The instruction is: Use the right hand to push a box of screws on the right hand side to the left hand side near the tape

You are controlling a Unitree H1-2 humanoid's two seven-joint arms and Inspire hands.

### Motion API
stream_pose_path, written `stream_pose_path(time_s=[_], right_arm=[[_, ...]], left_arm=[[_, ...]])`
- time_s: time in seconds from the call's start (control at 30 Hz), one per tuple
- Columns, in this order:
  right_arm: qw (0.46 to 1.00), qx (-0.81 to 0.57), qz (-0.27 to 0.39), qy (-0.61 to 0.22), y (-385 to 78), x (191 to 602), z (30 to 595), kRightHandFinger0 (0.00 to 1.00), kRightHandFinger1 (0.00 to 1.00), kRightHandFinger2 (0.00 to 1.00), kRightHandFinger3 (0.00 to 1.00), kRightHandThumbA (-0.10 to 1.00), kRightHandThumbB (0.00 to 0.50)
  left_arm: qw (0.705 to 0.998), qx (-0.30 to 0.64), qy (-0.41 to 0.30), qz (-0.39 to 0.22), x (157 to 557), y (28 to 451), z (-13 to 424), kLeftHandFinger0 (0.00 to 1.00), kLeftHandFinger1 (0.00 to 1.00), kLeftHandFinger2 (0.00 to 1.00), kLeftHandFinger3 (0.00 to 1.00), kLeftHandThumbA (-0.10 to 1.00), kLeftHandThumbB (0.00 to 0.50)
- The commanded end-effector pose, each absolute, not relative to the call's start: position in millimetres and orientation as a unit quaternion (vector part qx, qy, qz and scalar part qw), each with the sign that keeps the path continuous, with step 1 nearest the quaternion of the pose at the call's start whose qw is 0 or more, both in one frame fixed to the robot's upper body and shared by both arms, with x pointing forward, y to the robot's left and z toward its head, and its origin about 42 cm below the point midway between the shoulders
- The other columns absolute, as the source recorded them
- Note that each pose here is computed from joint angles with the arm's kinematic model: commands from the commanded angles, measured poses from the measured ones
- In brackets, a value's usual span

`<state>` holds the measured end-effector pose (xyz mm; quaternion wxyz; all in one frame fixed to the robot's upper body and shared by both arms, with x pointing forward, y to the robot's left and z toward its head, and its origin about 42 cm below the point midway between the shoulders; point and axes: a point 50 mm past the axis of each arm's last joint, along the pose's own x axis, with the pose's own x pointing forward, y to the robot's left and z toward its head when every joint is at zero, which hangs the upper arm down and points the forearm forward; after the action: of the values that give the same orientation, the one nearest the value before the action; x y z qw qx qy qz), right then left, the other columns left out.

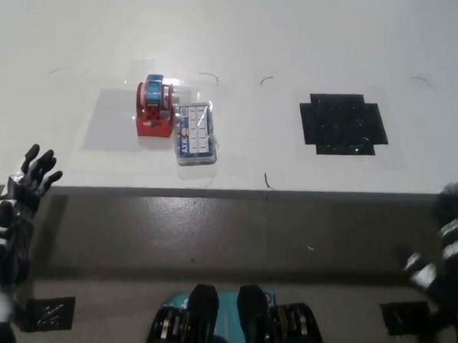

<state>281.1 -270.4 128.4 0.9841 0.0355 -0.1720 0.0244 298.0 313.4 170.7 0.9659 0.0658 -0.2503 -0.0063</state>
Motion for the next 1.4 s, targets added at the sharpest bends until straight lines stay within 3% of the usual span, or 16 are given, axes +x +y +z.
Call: stream_pose_path(time_s=[0.0, 0.27, 0.37, 0.57, 0.8, 1.07, 1.23, 1.37], right_arm=[[0.983, -0.018, 0.091, -0.16, -262, 264, 115, 1.0, 1.0, 1.0, 1.0, 0.93, 0.249], [0.994, -0.017, 0.075, -0.084, -260, 223, 68, 1.0, 1.0, 1.0, 1.0, 0.95, 0.258], [0.994, -0.01, 0.079, -0.07, -264, 213, 63, 1.0, 1.0, 1.0, 1.0, 0.95, 0.23], [0.995, -0.017, 0.08, -0.062, -270, 205, 59, 1.0, 1.0, 1.0, 1.0, 0.95, 0.217], [0.994, -0.017, 0.084, -0.068, -268, 199, 54, 1.0, 1.0, 1.0, 1.0, 0.94, 0.198], [0.994, -0.007, 0.083, -0.071, -265, 209, 58, 1.0, 1.0, 1.0, 1.0, 0.89, 0.207], [0.993, -0.019, 0.076, -0.086, -265, 214, 58, 1.0, 1.0, 1.0, 1.0, 0.94, 0.224], [0.993, -0.013, 0.075, -0.09, -266, 221, 59, 1.0, 1.0, 1.0, 1.0, 0.9, 0.202]], left_arm=[[0.963, 0.08, -0.258, -0.006, 295, 317, 167, 1.0, 1.0, 1.0, 1.0, 1.0, 0.09], [0.971, 0.084, -0.225, -0.001, 267, 321, 142, 1.0, 1.0, 1.0, 1.0, 1.0, 0.099], [0.976, 0.084, -0.203, -0.002, 250, 320, 127, 1.0, 1.0, 1.0, 1.0, 0.99, 0.101], [0.986, 0.079, -0.146, -0.002, 222, 319, 95, 1.0, 1.0, 1.0, 1.0, 0.94, 0.071], [0.992, 0.093, -0.088, 0.012, 192, 324, 69, 1.0, 1.0, 1.0, 1.0, 0.94, 0.083], [0.991, 0.103, -0.086, 0.012, 196, 325, 67, 1.0, 1.0, 1.0, 1.0, 0.95, 0.083], [0.991, 0.098, -0.088, 0.013, 200, 327, 68, 1.0, 1.0, 1.0, 1.0, 0.94, 0.086], [0.991, 0.099, -0.089, 0.015, 207, 329, 67, 1.0, 1.0, 1.0, 1.0, 0.94, 0.096]])
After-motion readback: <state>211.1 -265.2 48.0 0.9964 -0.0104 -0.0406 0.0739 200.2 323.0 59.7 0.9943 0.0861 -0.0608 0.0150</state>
